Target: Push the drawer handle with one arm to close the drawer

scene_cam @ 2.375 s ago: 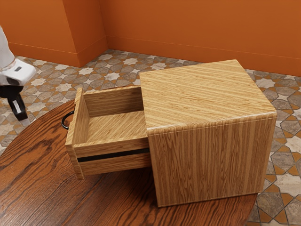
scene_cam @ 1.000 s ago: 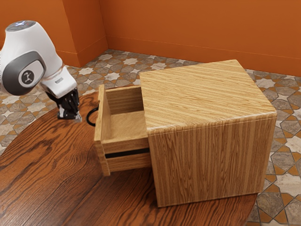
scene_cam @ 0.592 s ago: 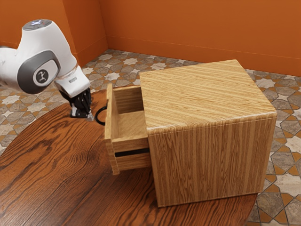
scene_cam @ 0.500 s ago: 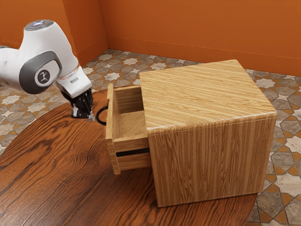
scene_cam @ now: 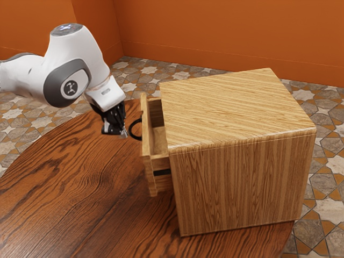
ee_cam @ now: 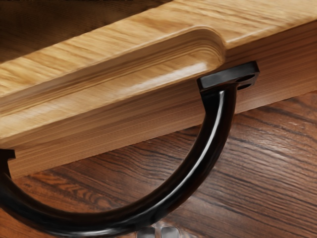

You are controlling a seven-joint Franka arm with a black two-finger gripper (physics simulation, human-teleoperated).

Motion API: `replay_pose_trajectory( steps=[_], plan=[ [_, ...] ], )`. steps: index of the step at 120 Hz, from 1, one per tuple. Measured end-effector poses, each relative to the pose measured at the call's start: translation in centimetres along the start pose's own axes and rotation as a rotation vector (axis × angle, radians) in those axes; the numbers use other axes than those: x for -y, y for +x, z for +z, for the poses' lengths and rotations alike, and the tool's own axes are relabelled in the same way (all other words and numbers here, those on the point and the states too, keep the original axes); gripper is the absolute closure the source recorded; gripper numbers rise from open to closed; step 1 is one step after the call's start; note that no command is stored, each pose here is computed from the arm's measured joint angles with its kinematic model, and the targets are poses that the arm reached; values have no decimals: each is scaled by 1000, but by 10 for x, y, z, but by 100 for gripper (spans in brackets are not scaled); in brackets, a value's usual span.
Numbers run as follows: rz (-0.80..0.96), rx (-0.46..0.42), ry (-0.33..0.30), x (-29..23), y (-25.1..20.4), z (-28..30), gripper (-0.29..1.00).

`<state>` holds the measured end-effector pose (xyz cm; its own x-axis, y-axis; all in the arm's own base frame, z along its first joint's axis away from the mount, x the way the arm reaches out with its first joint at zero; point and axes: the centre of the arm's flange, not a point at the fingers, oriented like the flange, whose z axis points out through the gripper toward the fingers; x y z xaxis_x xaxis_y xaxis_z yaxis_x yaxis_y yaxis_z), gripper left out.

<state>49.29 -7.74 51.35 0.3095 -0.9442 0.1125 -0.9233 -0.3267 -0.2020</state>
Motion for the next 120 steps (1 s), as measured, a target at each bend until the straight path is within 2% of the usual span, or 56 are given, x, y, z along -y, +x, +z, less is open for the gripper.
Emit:
replay_pose_trajectory(
  steps=[37, 97, 106, 115, 120],
  plan=[
    [33, -18, -5, 4, 35, 8, 79],
    [34, -37, 0, 8, 56, 13, 78],
    [-17, -8, 24, -2, 32, -19, 78],
    [-125, 12, 115, -24, -6, -108, 61],
    [-177, 9, 140, -30, -14, -155, 52]
  ],
)
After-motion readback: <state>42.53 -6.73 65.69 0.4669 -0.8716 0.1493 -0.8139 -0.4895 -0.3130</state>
